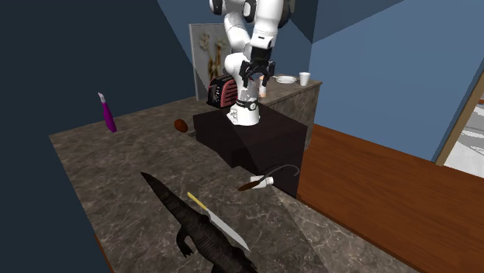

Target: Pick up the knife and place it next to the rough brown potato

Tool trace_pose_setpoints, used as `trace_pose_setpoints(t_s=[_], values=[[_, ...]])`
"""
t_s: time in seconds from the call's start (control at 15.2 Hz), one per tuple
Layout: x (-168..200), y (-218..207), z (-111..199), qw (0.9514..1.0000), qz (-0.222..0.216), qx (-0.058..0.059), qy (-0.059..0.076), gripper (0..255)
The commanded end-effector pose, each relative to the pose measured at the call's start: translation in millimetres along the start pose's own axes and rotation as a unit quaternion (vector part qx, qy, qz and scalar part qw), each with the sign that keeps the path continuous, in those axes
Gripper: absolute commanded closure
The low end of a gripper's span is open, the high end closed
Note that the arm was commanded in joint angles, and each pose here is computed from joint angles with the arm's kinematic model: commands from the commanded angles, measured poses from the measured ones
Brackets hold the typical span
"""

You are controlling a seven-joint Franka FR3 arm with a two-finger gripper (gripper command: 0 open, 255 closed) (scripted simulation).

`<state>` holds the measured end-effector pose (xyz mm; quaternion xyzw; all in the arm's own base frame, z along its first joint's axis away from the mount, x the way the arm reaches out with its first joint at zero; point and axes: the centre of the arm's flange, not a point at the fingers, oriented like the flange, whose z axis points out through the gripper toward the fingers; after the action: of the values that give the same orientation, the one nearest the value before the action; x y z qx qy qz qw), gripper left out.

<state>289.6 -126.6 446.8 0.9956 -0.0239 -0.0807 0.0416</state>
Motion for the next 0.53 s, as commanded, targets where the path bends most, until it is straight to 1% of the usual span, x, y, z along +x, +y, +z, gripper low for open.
trace_pose_setpoints(t_s=[0.0,0.46], values=[[5.6,18.2,17.8,0.9999,-0.008,0.000,0.010,0],[31.3,77.8,80.9,0.9987,-0.033,0.002,0.039,0]])
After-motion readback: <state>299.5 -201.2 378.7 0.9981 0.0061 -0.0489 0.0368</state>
